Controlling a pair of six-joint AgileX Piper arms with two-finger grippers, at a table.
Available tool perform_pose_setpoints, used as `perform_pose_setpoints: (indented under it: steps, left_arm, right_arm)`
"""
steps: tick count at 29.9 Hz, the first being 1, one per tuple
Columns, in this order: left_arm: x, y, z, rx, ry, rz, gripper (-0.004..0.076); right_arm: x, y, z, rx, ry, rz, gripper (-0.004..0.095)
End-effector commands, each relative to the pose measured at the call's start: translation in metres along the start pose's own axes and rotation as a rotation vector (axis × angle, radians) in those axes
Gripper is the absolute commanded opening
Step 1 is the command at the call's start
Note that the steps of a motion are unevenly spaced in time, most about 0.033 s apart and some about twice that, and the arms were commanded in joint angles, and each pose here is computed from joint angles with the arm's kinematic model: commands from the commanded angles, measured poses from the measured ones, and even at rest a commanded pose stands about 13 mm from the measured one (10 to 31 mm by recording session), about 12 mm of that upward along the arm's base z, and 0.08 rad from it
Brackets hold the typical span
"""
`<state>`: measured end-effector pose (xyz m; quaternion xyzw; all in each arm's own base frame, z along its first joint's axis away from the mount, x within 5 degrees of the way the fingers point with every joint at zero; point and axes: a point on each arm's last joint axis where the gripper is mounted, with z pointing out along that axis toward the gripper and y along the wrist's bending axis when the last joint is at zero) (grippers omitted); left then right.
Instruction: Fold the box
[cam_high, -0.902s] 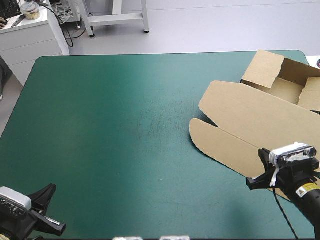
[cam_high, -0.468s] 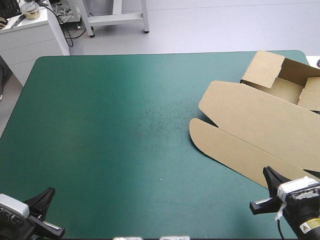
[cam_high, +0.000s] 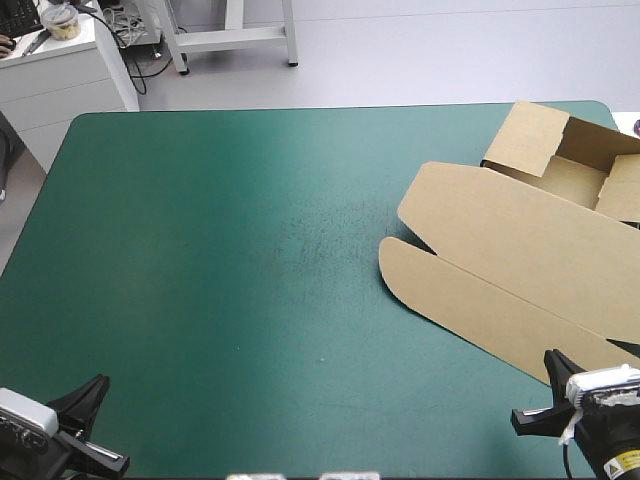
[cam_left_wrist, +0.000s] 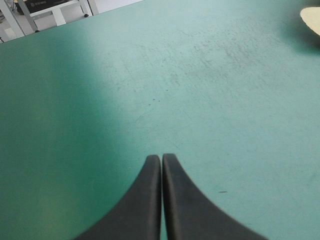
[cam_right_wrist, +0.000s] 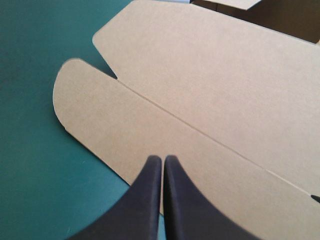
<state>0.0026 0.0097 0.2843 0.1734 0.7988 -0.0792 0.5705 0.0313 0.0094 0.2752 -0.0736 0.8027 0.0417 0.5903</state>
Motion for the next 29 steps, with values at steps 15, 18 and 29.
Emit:
perform_pose_setpoints:
  steps: [15, 18, 29]
  left_arm:
    - [-0.0106, 0.0003, -0.0064, 0.010, -0.110, -0.060, -0.0010]
    - [-0.0106, 0.0003, -0.0064, 0.010, -0.110, -0.060, -0.0010]
    - [-0.0106, 0.0003, -0.0064, 0.010, -0.110, -0.060, -0.0010]
  right_arm:
    - [-0.0129, -0.0011, -0.0024, 0.010, -0.079, 0.000, -0.0001]
    - [-0.0129, -0.0011, -0.0024, 0.010, -0.079, 0.000, -0.0001]
    - [-0.0129, -0.0011, -0.0024, 0.010, -0.079, 0.000, -0.0020]
